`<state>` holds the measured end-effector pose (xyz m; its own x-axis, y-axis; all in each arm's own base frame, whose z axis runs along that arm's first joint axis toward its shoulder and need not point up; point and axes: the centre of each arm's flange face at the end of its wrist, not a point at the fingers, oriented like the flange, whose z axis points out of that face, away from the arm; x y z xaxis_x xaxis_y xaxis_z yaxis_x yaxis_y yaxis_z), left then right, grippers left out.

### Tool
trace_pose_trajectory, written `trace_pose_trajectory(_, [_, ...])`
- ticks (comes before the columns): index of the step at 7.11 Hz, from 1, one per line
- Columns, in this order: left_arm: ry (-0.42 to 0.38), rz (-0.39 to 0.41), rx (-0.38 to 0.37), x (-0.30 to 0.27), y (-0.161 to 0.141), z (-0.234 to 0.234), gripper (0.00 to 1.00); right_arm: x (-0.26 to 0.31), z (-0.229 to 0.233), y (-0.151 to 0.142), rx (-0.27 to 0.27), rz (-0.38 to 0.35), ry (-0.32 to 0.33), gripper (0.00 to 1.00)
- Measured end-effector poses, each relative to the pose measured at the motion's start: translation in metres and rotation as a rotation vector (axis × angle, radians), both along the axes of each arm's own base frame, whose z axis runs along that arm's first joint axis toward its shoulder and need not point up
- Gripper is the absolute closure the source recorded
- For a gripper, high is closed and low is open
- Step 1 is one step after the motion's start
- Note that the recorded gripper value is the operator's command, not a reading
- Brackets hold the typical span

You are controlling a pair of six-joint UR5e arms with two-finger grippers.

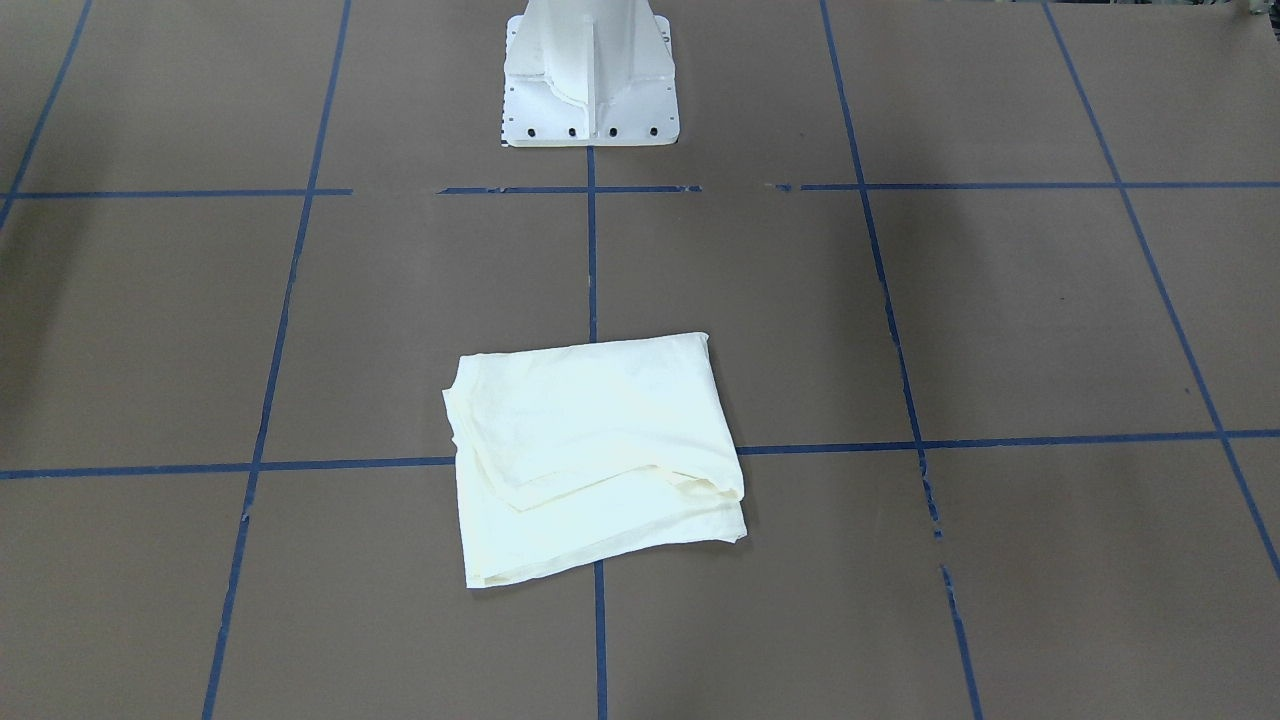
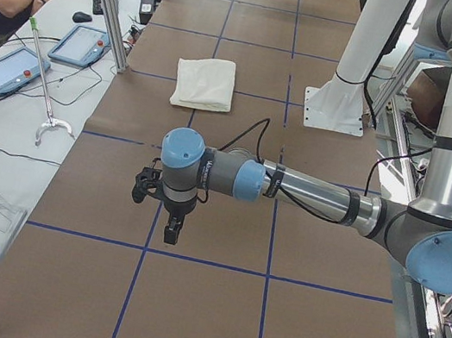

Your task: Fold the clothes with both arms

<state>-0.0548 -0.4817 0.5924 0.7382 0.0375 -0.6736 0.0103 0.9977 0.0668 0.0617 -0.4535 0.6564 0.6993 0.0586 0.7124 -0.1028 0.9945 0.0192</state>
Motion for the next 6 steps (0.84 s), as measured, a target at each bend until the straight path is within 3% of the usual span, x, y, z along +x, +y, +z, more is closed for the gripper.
trace_pose_trajectory(6, [0.001, 0.0, 0.0, 0.0001, -0.0004, -0.0002, 0.0, 0.0, 0.0059, 0.0032, 0.001, 0.001, -0.002, 0.0])
